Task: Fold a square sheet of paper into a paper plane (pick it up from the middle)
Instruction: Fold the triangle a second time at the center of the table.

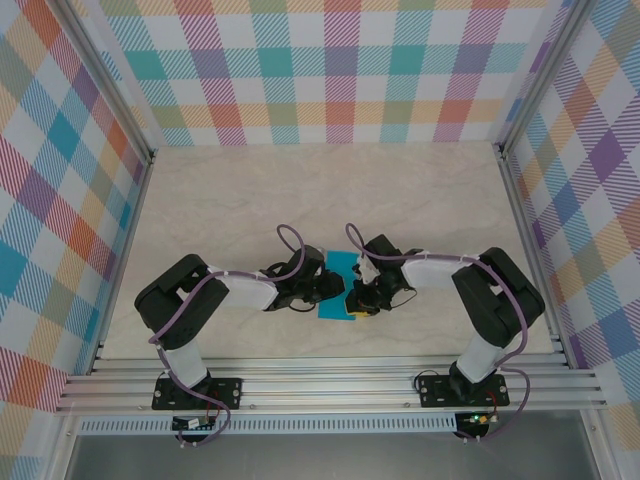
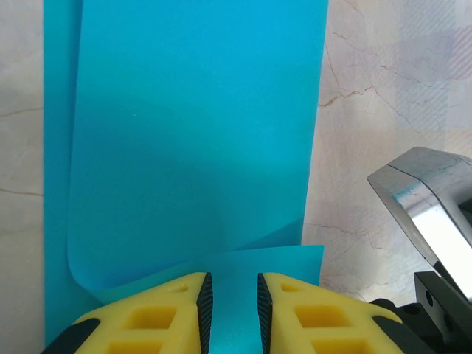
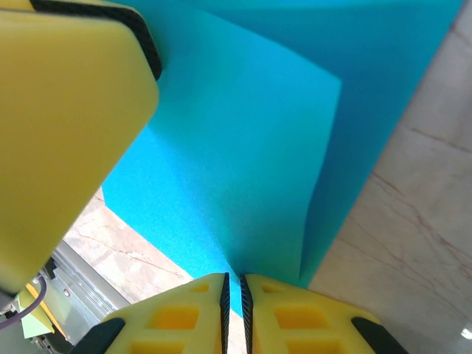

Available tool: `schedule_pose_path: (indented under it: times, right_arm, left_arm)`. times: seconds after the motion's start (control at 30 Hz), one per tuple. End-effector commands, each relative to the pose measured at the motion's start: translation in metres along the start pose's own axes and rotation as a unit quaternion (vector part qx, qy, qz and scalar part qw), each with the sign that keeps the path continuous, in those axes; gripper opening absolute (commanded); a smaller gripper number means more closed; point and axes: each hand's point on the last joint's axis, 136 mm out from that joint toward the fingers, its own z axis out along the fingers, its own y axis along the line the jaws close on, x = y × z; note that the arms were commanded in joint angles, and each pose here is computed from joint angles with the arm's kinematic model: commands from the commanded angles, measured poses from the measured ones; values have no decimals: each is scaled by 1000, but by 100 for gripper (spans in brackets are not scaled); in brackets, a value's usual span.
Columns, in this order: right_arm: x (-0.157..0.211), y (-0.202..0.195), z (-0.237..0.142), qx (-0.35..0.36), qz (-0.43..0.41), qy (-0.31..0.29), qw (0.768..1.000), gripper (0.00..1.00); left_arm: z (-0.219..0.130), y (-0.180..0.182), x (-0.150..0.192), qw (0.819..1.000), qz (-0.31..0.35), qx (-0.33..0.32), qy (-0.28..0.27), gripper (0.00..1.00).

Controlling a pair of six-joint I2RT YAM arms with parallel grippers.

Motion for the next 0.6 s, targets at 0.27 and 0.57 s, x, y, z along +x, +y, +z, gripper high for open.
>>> schedule_pose_path:
  times: [0.27, 0.57]
  right_arm:
    - [40, -28, 5, 25, 57, 37, 997, 18]
    - [42, -8, -2, -31, 52, 30, 998, 22]
  left_arm:
    - [6, 23, 16, 999, 0, -44, 18, 26]
    - [7, 24, 17, 999, -1, -44, 21, 25]
